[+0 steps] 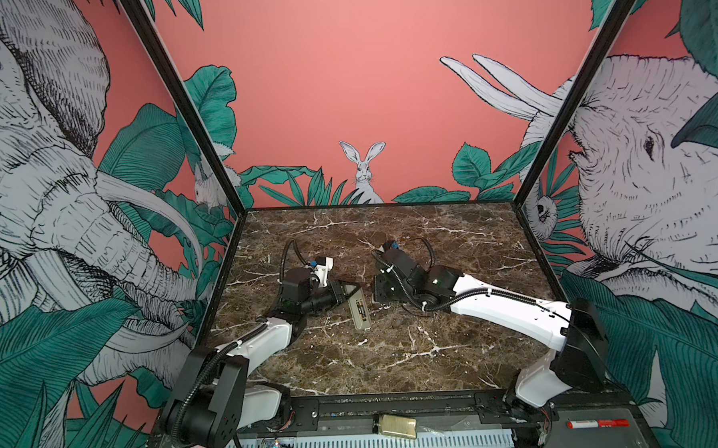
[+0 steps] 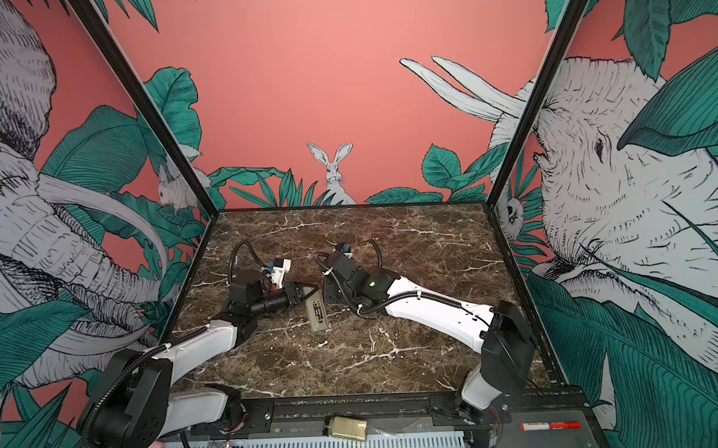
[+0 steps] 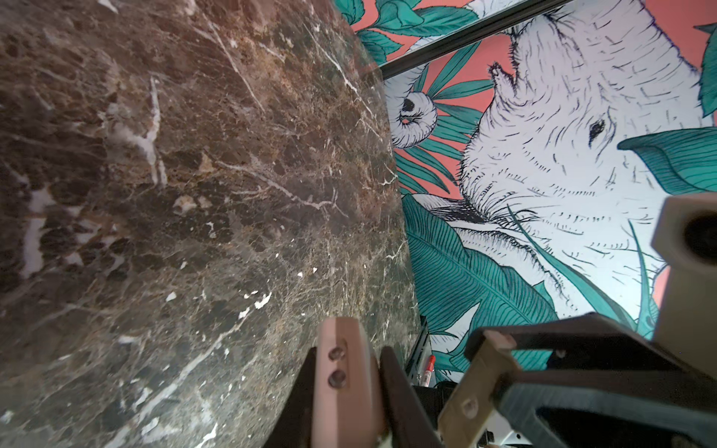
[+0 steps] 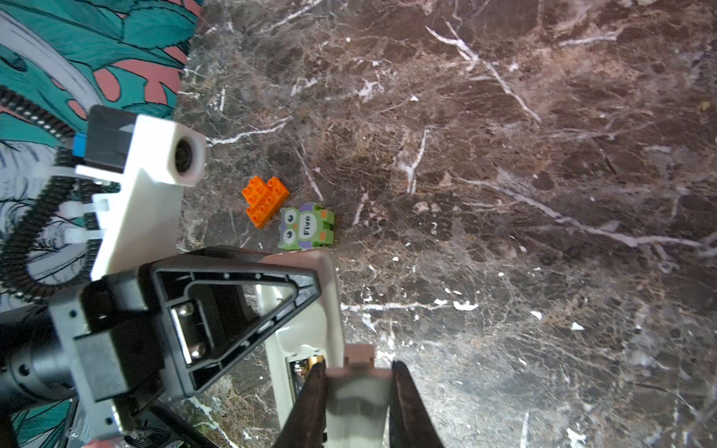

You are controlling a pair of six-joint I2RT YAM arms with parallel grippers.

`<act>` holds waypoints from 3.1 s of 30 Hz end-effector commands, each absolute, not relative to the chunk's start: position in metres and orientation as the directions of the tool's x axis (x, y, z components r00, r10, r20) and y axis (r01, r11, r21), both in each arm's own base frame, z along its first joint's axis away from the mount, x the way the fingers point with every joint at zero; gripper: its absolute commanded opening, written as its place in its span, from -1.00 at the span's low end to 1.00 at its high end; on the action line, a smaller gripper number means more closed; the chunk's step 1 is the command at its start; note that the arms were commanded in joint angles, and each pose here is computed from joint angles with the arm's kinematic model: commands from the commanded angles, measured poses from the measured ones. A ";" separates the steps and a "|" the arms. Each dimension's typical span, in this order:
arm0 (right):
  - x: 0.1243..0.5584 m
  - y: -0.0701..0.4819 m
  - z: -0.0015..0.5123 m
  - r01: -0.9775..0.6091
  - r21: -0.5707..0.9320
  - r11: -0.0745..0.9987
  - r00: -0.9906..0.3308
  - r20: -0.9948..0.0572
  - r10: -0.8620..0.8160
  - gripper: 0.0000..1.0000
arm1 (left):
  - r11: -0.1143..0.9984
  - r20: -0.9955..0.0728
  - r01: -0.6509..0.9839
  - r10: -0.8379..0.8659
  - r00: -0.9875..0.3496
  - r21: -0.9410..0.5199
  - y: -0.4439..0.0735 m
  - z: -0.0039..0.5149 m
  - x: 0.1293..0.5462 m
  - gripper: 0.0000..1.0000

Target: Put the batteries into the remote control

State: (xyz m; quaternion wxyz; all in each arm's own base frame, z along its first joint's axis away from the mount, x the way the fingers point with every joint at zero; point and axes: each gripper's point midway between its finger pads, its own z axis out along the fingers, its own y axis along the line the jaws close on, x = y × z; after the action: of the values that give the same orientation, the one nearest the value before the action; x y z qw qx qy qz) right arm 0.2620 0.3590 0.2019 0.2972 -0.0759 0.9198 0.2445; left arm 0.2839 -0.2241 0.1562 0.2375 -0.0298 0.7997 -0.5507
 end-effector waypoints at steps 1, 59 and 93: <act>0.264 0.372 0.222 -0.345 0.435 0.832 -0.769 -0.639 0.015 -0.90 | 0.344 -0.371 0.256 -0.328 -0.869 -0.903 -0.228 0.182 0.294 -1.00; 0.235 0.258 0.020 0.126 0.142 0.982 -0.959 -0.238 0.157 -0.10 | 0.443 -0.339 0.173 -0.328 -0.882 -0.880 -0.205 0.140 0.254 -1.00; 0.225 0.331 0.019 -0.021 0.234 0.972 -0.987 -0.160 0.017 -0.09 | 0.454 -0.348 0.170 -0.342 -0.873 -0.875 -0.200 0.136 0.250 -1.00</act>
State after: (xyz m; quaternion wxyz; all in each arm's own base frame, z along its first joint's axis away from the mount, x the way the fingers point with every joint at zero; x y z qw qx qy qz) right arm 0.2254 0.3220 0.0242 0.0816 0.0125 0.9903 0.1116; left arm 0.2475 -0.2020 0.1269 0.2278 -0.0587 0.8232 -0.5167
